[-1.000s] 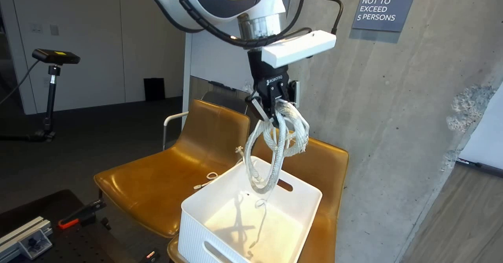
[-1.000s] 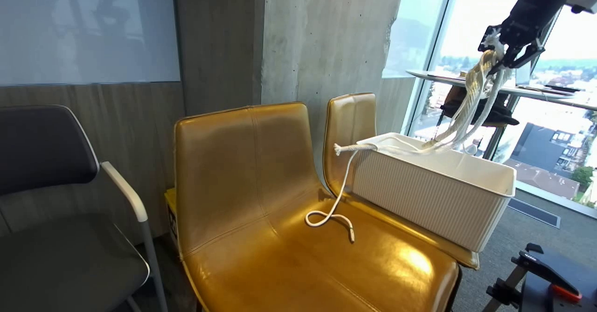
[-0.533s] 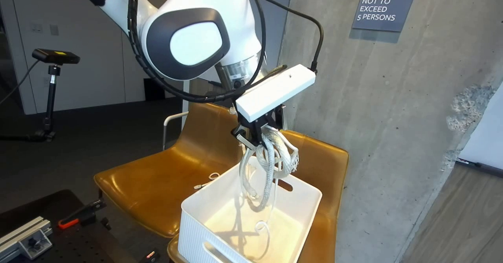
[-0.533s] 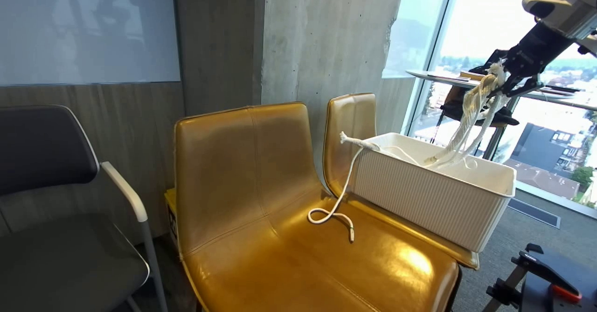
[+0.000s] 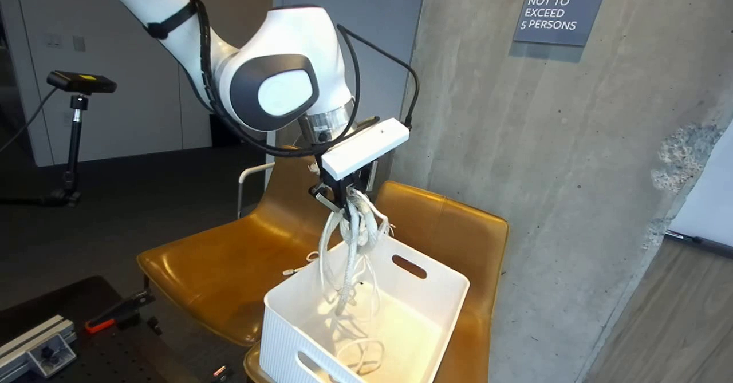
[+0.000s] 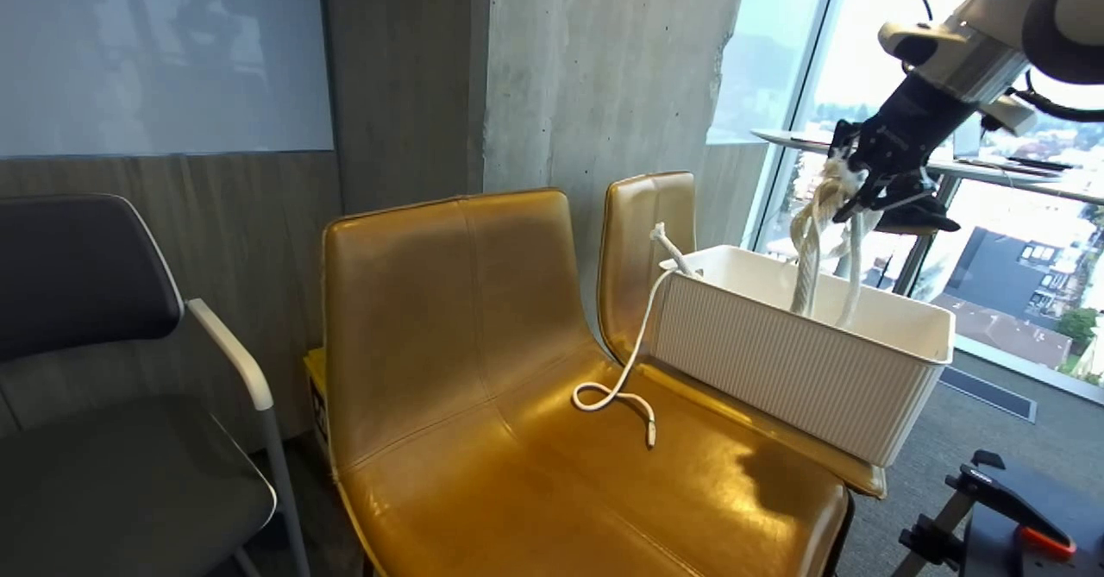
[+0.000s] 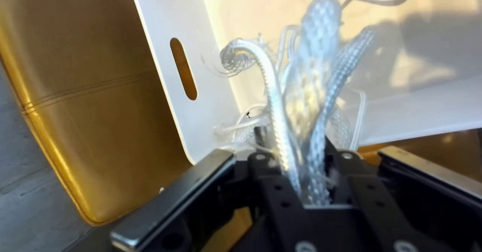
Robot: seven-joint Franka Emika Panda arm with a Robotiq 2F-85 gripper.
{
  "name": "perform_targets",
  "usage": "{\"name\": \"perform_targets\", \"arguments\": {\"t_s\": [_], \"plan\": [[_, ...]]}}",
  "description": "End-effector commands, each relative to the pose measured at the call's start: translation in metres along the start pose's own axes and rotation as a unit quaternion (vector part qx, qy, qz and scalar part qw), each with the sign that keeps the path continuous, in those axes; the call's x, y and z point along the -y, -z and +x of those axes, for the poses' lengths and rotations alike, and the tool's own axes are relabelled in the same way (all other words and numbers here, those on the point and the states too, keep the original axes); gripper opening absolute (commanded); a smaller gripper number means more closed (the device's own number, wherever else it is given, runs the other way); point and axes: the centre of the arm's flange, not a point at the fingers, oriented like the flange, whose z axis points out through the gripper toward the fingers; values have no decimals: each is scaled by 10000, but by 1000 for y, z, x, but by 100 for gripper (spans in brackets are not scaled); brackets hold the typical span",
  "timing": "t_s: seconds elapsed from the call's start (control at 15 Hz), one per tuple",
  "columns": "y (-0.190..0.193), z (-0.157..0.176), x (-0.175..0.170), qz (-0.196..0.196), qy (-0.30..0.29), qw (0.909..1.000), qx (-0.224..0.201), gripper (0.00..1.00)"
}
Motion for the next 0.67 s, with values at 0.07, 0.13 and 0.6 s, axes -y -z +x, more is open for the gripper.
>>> {"name": "perform_targets", "arguments": {"t_s": [0.07,0.13,0.6], "plan": [[-70,43,-53,633,214,9977,144,69],[-81,48,-58,727,249,9969,170,76],[-114,103,-103,1025,569,9931,47,100]]}}
